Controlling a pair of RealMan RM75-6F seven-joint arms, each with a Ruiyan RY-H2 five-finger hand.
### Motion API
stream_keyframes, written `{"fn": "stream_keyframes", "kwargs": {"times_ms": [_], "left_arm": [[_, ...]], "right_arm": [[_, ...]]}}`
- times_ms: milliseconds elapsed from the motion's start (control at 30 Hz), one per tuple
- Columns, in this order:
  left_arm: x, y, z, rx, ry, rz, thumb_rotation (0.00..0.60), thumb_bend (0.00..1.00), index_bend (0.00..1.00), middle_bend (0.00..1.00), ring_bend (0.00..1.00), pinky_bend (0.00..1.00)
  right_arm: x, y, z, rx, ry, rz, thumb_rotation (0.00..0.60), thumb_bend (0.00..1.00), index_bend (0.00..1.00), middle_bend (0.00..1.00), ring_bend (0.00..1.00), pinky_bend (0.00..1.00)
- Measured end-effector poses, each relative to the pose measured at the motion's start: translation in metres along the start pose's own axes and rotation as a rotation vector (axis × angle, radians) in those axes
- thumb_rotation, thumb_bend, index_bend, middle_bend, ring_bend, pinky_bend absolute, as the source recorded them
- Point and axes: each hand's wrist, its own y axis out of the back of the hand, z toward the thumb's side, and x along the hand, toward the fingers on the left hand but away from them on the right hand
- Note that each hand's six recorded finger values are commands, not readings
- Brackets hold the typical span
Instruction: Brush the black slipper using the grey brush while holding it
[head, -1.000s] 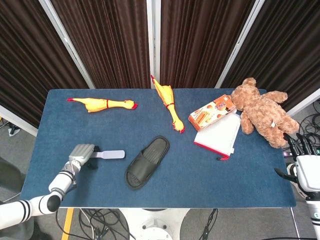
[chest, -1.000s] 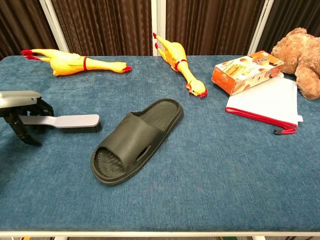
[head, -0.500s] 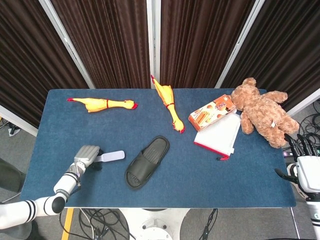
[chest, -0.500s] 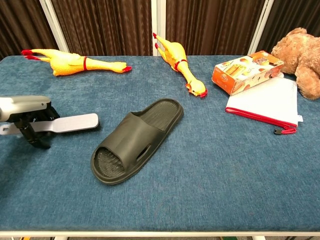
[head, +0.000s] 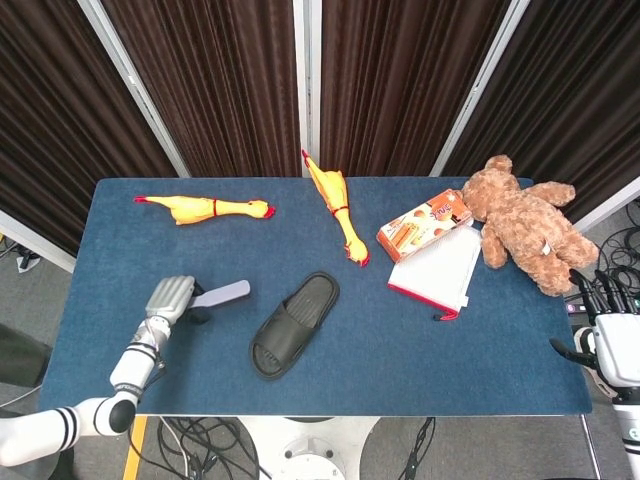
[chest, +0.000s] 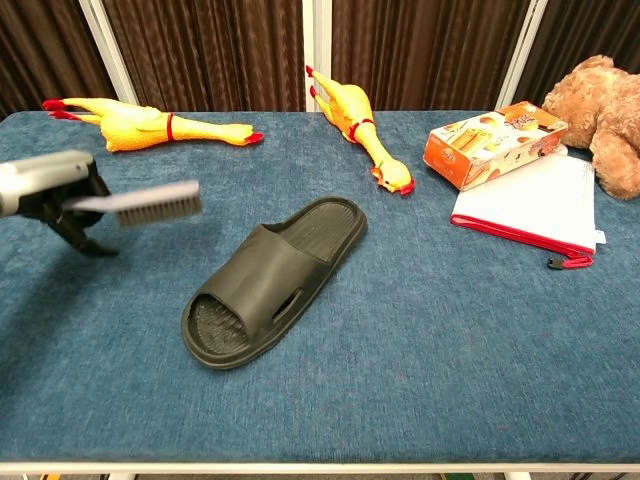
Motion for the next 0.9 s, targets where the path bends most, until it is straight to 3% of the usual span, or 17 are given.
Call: {"fn": "stream_keyframes", "kwargs": {"times_ms": [267, 367, 600, 900], "left_arm": [[-0.016, 0.020, 0.020, -0.071, -0.169, 0.162, 0.600, 0.57, 1.00, 1.00, 1.00, 1.00], [-0.029, 0.022, 0.029, -0.059, -0.252, 0.195, 0.600, 0.58, 1.00, 1.00, 1.00, 1.00], [-0.063, 0.011, 0.045, -0.037, -0.396, 0.167, 0.600, 0.58, 1.00, 1.00, 1.00, 1.00], [-0.076, -0.016, 0.044, 0.127, -0.475, 0.131, 0.600, 0.58, 1.00, 1.00, 1.00, 1.00]], "right_arm": [[-0.013, -0.011, 0.027, 0.029, 0.105, 0.071, 0.600, 0.00, 0.05, 0.20, 0.03, 0.08], [-0.026, -0.020, 0.049, 0.041, 0.183, 0.116, 0.600, 0.01, 0.05, 0.21, 0.03, 0.08], [-0.066, -0.052, 0.124, 0.086, 0.413, 0.265, 0.600, 0.01, 0.06, 0.18, 0.03, 0.08], [-0.117, -0.114, 0.261, 0.206, 0.715, 0.481, 0.600, 0.00, 0.00, 0.03, 0.00, 0.01]]}}
